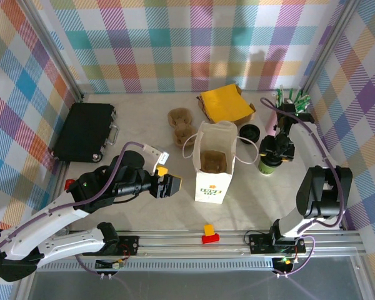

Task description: Pack the takeout coffee

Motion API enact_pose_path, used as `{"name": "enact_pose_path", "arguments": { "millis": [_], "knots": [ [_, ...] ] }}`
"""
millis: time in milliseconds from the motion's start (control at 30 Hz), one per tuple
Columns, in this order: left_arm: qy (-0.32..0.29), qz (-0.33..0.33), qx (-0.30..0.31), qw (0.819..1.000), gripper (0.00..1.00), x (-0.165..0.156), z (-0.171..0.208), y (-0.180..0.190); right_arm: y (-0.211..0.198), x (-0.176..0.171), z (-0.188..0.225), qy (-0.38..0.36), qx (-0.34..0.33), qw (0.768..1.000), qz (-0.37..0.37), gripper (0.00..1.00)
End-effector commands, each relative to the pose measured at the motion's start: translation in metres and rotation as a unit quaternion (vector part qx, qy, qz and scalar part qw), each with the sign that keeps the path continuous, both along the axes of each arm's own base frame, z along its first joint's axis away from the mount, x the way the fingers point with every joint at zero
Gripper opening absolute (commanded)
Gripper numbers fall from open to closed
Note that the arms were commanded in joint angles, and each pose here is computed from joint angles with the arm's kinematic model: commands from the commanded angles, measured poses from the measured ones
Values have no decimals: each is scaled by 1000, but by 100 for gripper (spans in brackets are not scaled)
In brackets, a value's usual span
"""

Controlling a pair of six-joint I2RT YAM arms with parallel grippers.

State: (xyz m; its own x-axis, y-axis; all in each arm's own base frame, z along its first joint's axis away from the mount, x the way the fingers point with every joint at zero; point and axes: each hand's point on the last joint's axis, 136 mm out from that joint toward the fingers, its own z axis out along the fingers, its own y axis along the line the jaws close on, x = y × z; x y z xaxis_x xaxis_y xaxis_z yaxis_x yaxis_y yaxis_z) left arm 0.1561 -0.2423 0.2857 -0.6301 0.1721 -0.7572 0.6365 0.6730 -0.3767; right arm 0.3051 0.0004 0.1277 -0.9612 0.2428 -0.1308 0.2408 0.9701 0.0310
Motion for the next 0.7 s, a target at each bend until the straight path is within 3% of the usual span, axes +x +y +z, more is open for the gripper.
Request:
{"name": "enact_pose_path", "arguments": {
  "millis": [0,300,667],
  "knots": [
    [-11,1,-15,1000,72,0,15,0,10,-19,-4,25,15,1000,-6,75],
    [-8,2,-16,1000,72,-1,16,1,14,-21,5,19,18,1000,0,82],
    [-6,6,-18,1000,72,0,16,1,14,-23,14,9,20,1000,10,81]
  ]
}}
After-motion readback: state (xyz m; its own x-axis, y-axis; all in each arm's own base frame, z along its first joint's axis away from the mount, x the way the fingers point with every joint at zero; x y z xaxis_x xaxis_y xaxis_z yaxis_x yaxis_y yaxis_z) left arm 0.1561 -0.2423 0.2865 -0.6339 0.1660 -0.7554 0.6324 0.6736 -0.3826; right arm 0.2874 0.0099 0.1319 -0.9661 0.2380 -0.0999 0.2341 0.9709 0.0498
